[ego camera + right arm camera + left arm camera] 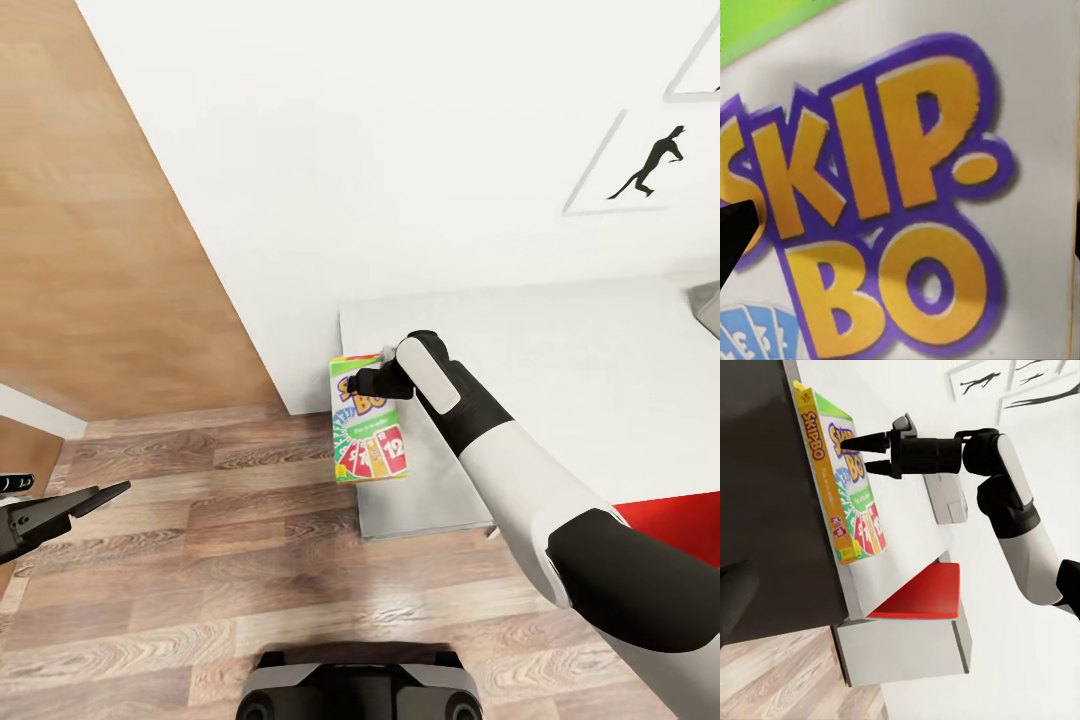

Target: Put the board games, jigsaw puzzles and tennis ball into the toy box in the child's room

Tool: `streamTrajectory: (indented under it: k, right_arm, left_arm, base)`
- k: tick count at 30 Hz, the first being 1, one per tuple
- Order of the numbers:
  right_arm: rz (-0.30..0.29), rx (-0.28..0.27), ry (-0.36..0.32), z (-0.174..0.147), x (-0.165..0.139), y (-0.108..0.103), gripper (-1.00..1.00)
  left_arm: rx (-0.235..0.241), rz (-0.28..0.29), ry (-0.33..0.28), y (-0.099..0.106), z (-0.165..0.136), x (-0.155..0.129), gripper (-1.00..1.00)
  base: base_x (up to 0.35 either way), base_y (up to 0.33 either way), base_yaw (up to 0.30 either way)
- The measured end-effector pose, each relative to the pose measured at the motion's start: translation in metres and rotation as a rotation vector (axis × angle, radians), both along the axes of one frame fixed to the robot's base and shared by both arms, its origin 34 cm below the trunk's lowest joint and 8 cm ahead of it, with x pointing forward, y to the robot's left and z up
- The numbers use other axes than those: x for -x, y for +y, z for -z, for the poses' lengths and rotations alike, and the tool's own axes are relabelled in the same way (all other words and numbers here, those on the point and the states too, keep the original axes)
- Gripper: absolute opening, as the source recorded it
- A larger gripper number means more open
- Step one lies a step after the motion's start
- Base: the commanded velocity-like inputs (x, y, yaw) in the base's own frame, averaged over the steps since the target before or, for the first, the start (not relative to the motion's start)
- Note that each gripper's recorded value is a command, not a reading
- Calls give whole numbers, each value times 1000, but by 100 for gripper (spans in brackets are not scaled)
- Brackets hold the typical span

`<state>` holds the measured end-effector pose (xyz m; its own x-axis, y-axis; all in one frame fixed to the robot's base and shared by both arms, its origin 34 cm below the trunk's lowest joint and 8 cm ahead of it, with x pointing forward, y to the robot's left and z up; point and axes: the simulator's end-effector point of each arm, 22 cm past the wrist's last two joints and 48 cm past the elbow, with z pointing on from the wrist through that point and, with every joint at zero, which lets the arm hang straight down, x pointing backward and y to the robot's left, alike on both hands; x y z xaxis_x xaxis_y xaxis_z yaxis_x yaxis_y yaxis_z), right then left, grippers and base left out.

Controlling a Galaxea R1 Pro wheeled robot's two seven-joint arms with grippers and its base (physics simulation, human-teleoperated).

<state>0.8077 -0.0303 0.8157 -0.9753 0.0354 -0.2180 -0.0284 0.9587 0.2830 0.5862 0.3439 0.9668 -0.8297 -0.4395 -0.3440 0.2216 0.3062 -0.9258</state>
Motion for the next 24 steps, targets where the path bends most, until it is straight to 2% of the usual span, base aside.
streamTrajectory:
  k: [24]
  right_arm:
    - [-4, 4, 2, 0, 0, -1, 100]
  left_arm:
    - [2, 0, -1, 0, 0, 0, 100]
  base:
    - [0, 41, 0]
